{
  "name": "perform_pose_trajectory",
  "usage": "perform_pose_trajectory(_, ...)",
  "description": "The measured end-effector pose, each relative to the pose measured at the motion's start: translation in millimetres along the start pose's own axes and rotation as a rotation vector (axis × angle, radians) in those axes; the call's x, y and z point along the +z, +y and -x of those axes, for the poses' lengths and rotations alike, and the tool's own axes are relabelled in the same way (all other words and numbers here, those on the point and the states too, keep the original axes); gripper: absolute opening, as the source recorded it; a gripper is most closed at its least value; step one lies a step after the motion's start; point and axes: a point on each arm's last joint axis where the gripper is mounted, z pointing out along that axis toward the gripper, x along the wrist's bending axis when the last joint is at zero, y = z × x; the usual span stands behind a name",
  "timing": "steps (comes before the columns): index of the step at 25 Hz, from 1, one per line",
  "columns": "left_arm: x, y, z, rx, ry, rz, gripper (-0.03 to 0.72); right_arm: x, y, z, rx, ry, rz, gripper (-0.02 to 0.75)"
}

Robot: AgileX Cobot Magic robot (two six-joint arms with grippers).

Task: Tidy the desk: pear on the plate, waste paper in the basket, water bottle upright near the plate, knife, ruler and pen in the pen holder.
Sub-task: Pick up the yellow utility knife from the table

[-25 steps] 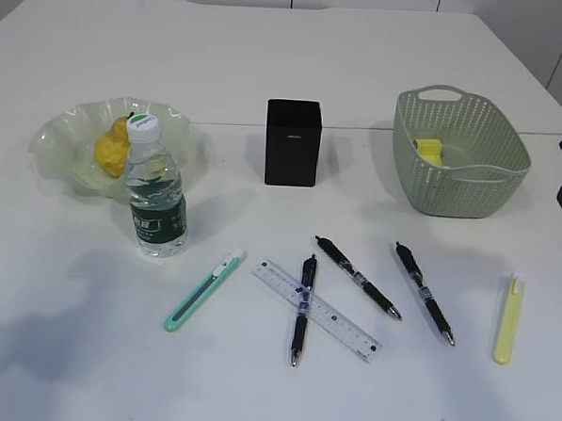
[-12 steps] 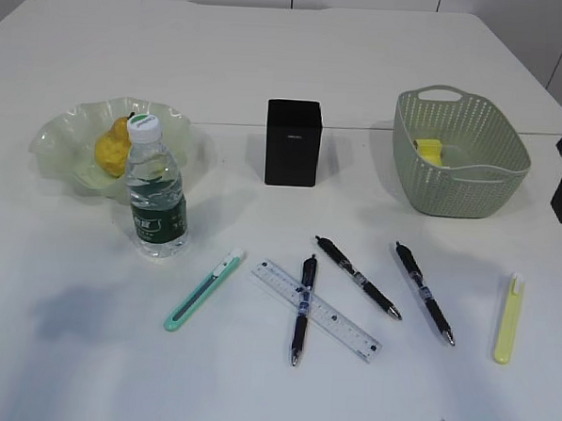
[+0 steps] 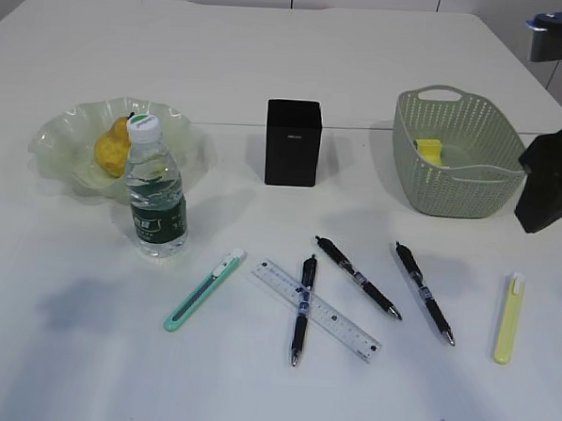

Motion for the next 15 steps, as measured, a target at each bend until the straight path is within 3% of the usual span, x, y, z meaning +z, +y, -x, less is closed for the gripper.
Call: perform_pose_trajectory(15, -10.8, -5.2, -0.8, -0.003, -0.005, 0.023, 0.484, -0.7, -1.5, -25.0, -0.092, 0.019, -0.016, 0.482)
